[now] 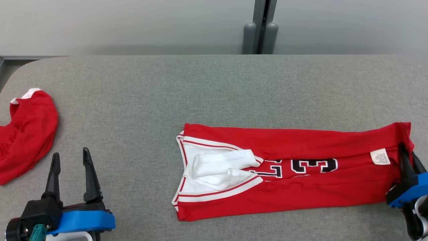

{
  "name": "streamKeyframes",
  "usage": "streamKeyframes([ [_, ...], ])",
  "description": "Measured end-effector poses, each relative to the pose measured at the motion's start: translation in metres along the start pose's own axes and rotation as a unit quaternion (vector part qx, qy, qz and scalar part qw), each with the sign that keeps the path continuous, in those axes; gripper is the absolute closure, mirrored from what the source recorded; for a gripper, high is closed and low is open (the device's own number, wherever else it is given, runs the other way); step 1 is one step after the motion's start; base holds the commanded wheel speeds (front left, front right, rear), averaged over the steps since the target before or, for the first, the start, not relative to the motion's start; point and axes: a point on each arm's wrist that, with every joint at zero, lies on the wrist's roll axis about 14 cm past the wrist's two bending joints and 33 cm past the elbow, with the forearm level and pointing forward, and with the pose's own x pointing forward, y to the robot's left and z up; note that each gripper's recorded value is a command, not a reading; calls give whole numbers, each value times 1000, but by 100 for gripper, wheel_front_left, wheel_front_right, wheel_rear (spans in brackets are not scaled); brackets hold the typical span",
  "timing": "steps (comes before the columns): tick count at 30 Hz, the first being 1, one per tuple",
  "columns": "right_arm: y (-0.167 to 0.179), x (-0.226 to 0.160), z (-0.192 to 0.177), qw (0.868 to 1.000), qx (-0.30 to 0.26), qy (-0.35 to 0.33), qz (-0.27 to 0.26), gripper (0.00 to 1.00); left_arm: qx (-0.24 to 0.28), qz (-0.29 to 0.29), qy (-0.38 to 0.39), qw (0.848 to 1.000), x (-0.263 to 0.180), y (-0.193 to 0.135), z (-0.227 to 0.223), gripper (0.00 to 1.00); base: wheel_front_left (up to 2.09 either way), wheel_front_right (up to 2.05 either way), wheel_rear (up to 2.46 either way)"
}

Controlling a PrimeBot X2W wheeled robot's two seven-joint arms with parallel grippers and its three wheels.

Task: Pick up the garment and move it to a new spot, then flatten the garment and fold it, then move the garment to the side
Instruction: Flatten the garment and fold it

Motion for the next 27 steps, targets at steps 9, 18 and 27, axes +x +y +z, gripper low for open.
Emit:
streamKeyframes([
  [9,37,-1,23,998,2,-31,46,100,-2,-3,-2,1000,-1,-2,1,0,0,0,0],
  [18,132,-11,27,987,16,-33,156,100,-1,-4,-1,1000,-4,-2,0,0,0,0,0],
  [27,197,-21,27,972,22,-31,234,100,0,2,2,1000,-9,3,-1,0,0,0,0],
])
